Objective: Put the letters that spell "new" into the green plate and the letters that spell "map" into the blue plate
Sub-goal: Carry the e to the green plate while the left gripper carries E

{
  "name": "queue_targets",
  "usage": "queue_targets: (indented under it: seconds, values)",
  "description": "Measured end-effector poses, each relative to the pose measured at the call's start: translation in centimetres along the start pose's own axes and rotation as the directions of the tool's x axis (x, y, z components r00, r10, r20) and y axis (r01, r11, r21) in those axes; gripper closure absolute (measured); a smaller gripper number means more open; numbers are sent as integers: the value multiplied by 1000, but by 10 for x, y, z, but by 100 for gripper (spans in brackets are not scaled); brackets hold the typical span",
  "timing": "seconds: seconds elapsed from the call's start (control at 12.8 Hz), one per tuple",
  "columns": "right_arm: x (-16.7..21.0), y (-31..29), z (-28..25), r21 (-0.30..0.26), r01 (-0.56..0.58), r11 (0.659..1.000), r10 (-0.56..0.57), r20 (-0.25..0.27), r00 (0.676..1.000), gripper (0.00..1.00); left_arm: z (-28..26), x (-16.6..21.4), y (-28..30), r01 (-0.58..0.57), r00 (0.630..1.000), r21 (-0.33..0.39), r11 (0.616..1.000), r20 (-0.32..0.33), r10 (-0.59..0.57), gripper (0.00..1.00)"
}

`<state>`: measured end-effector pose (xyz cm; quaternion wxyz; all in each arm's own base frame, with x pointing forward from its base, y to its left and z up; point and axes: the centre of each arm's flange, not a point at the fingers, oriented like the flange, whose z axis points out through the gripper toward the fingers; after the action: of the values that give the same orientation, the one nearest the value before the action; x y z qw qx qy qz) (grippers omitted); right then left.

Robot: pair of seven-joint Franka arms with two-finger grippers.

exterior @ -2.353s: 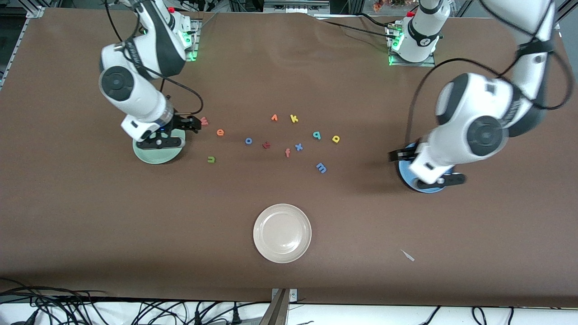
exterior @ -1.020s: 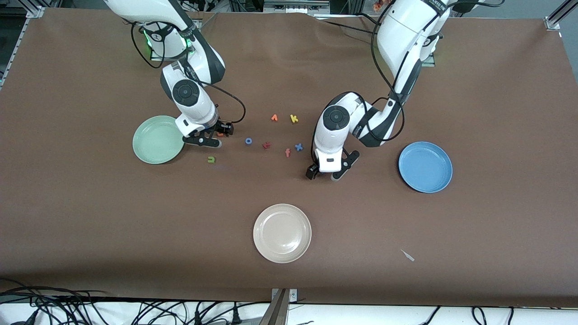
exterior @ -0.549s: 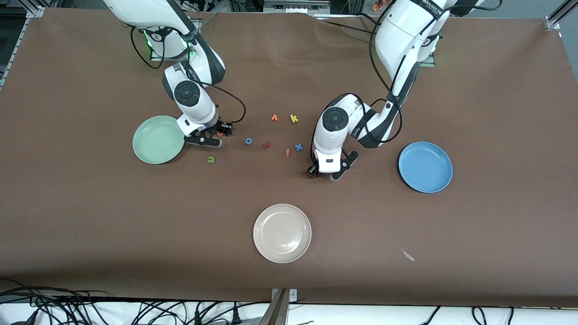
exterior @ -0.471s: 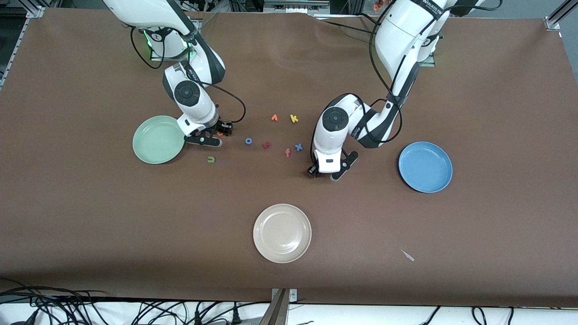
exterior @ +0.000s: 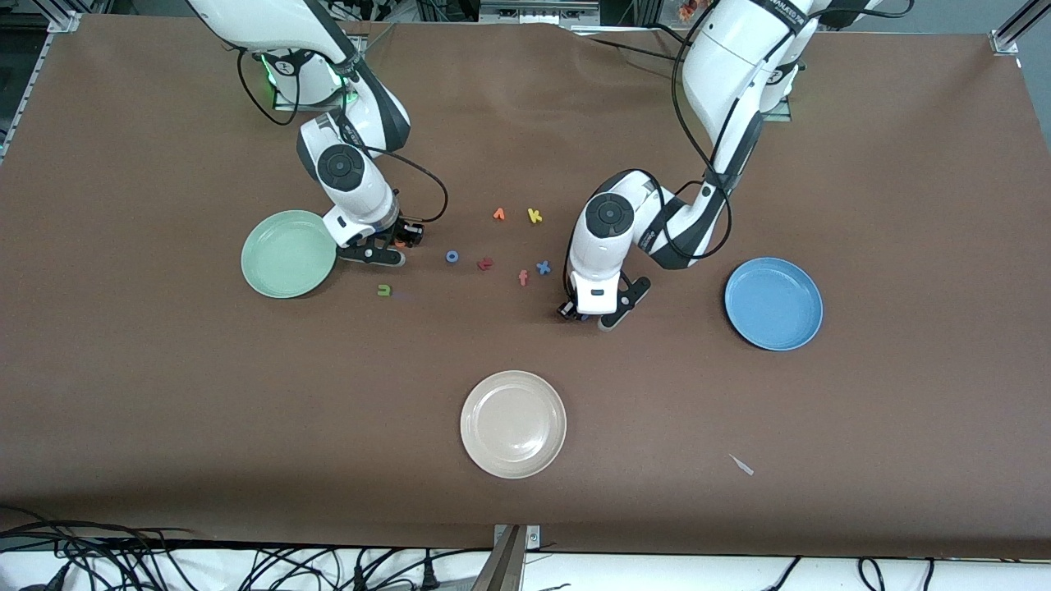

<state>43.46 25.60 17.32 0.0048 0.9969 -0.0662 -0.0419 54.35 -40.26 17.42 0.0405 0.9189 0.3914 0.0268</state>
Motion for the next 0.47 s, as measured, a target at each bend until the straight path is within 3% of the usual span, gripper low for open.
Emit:
queue_targets:
  seconds: [0.16, 0.31, 0.47]
  values:
    - [0, -1, -2, 5, 1, 1000, -1, -6, 1000, 72, -1, 12, -3, -69, 998, 78, 995, 3, 69, 73]
    - [2, -1, -6, 5, -1, 1000, 1, -11, 1000, 72, -10, 37, -6, -178, 984, 179, 968, 41, 173, 73]
    - [9, 3, -24, -13, 2, 1000, -2, -3, 1000, 72, -32, 73, -11, -336, 941, 239, 911, 139, 310, 73]
